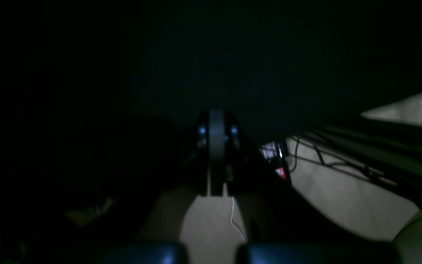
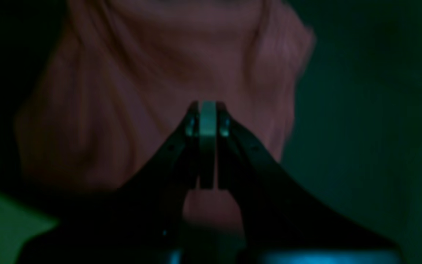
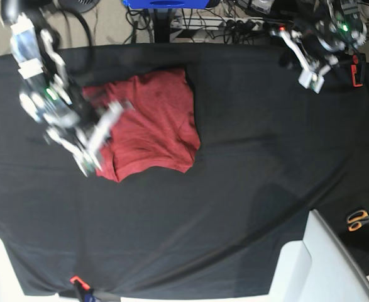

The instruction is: Fold the T-shirt properly

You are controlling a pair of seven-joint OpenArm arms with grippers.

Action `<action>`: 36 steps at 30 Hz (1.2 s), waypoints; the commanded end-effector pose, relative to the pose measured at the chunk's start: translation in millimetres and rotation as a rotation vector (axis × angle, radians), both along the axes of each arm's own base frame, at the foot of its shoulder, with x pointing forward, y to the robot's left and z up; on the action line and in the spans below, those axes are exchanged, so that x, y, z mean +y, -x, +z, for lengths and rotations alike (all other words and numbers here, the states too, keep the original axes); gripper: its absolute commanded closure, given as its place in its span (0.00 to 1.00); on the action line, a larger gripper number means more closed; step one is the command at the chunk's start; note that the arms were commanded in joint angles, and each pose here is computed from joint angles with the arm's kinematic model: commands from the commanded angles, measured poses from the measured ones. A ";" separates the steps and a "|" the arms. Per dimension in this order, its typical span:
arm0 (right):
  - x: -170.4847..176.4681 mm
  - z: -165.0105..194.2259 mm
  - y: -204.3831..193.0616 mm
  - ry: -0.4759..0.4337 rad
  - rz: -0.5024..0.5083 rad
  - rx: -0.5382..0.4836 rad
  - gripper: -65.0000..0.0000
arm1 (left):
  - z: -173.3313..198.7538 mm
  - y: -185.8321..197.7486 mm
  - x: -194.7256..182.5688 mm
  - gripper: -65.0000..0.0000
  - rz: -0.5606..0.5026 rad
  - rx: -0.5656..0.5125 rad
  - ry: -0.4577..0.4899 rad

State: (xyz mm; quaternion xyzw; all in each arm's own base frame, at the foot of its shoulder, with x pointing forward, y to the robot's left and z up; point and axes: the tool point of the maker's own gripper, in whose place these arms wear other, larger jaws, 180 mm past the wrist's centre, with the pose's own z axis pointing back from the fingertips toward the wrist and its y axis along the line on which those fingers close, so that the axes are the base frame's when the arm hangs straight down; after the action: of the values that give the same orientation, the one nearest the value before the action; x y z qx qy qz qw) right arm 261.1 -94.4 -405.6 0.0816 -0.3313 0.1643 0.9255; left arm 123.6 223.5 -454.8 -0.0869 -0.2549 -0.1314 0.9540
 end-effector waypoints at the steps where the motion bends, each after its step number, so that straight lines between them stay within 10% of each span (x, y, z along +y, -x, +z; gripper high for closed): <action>1: -16.9 8.4 4.7 0.019 -0.023 -0.028 1.00 | 3.8 6.7 -1.2 1.00 -0.020 -0.013 0.004; 11: -111.2 -33.9 181.6 0.169 -0.216 0.321 1.00 | -36.3 141.7 -21.2 1.00 -0.217 0.272 -0.093; 20: -117.1 -174.2 330.0 0.257 -0.090 0.849 1.00 | -91.9 228.7 -37.8 1.00 -0.119 0.489 0.067; 26: -123.5 -243.2 366.6 0.364 0.227 0.818 1.00 | -164.6 242.7 -60.3 1.00 -0.010 0.572 0.147; 28: -89.2 -251.7 317.0 0.282 0.273 0.633 1.00 | -179.5 237.1 -50.8 1.00 0.035 0.552 0.077; 36: -96.3 -251.0 282.5 0.189 -0.077 0.550 1.00 | -187.1 151.3 -62.8 1.00 -0.074 0.247 0.015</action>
State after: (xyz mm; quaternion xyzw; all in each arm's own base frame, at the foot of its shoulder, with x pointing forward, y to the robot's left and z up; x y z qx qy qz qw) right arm -15.3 -191.8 -656.6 0.0215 -0.0595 0.1209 0.9906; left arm -25.6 151.0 -642.7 -0.1269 -0.1329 -0.1549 0.9707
